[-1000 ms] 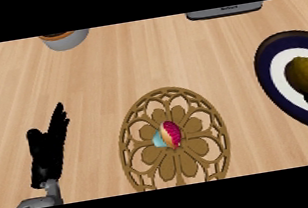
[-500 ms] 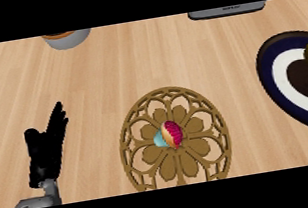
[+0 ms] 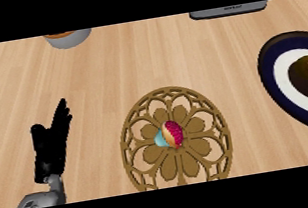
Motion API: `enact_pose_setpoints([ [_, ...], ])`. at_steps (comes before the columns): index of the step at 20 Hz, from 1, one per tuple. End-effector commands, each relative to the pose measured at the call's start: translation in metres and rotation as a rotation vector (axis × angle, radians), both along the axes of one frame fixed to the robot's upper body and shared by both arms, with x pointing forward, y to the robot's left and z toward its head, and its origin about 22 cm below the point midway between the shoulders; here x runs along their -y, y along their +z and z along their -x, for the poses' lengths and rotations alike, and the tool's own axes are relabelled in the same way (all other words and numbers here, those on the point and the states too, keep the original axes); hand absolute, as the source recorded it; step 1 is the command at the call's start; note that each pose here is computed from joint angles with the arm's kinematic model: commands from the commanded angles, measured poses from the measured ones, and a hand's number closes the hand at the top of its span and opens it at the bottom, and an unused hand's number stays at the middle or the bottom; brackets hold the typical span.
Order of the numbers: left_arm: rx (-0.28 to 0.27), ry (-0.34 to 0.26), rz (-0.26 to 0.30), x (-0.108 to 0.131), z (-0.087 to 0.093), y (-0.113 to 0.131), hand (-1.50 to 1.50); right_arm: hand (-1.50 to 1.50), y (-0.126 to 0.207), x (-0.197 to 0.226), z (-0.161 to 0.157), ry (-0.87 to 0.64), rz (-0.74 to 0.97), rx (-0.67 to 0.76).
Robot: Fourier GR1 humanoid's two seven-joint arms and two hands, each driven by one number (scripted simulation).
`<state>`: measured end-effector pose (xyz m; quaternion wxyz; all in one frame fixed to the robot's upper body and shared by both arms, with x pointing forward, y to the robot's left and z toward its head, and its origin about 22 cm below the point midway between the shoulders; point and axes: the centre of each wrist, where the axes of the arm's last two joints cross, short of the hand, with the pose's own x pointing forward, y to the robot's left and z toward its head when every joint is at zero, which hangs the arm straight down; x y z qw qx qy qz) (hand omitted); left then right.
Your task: Pick the lemon from the placemat and place it in the plate
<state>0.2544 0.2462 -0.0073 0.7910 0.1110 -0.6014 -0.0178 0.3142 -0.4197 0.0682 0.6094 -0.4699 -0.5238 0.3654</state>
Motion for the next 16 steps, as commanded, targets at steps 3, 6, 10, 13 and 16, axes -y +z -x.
enact_pose_setpoints([
  [3, -0.002, 0.002, 0.0, -0.007, 0.014, -0.008, 0.0, -1.5, -0.01, 0.028, 0.004, 0.106, -0.057, -0.082],
  [6, -0.001, 0.0, 0.004, -0.013, -0.005, 0.001, 0.0, -1.5, 0.013, 0.037, -0.004, 0.202, -0.164, 0.046],
  [10, -0.005, 0.016, 0.01, -0.004, 0.001, 0.0, 0.0, -1.5, 0.018, 0.031, -0.008, 0.289, -0.432, 0.269],
  [13, 0.004, 0.003, -0.001, 0.008, 0.001, 0.007, 0.0, -1.5, 0.008, 0.039, -0.005, 0.274, -0.644, 0.364],
  [16, -0.015, 0.028, -0.006, -0.015, 0.001, 0.003, 0.0, -1.5, 0.003, 0.062, 0.019, 0.266, -0.746, 0.371],
])
